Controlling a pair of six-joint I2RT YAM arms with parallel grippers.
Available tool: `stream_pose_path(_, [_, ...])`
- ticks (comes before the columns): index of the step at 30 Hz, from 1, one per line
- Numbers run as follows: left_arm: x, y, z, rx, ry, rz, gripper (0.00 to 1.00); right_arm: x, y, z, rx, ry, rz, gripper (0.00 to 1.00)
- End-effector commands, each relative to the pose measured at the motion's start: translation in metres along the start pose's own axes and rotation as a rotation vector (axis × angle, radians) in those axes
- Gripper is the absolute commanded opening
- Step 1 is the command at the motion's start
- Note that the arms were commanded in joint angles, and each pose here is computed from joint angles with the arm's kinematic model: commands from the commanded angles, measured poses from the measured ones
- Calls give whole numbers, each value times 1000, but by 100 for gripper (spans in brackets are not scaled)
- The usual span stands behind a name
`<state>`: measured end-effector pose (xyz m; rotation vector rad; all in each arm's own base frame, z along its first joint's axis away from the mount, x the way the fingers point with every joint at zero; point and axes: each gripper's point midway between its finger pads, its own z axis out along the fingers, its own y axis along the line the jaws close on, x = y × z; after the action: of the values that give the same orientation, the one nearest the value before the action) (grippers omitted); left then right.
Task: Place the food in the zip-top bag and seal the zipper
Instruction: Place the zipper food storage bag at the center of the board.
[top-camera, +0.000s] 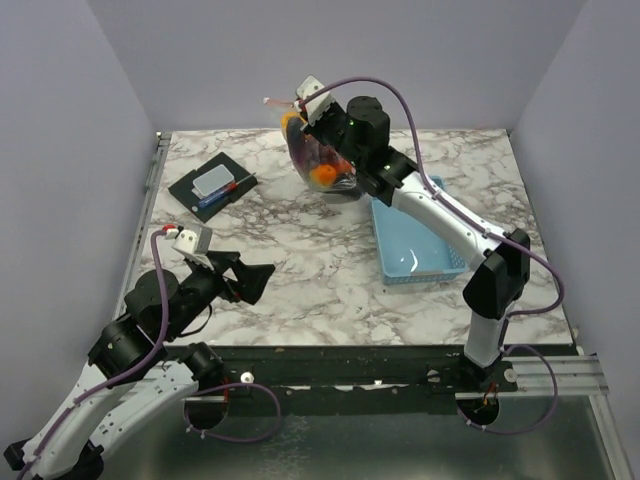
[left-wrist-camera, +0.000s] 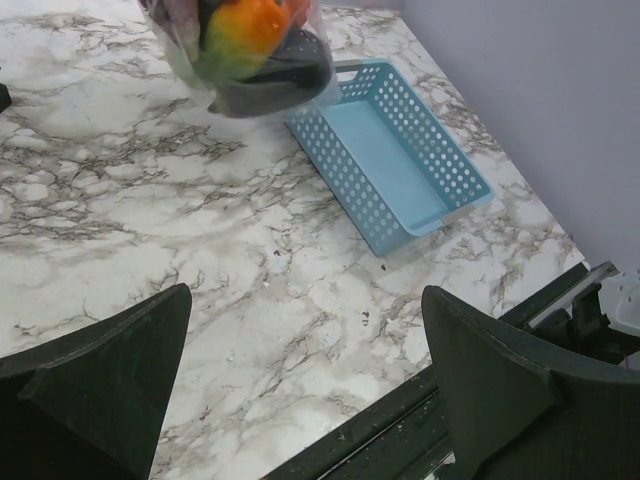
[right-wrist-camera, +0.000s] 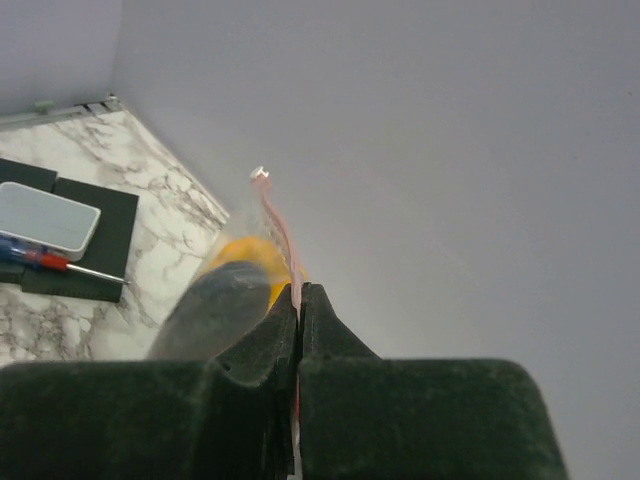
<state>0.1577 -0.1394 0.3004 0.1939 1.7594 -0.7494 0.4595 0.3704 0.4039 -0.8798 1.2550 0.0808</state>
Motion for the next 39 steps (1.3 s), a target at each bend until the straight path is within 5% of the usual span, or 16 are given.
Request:
stream_pose_path(1, [0,2,3,-7,-27,-31,99,-34,21,-2,-93,-201,58,1])
stream_pose_path(12, [0,3,4,-13,-32,-27,99,77,159,-78,-516,15,412,0])
stream_pose_path(31, [-16,7,0,-48,-70,-18,99,91,197,-169,-642,145,593,0])
stream_pose_path(36, [-20,5,-1,-47,-76,-23,99,92,210,-194,-651,173,635,10])
stream_pose_path(39, [-22,5,-1,-50,-77,-23,99,91,207,-206,-627,167,644,23])
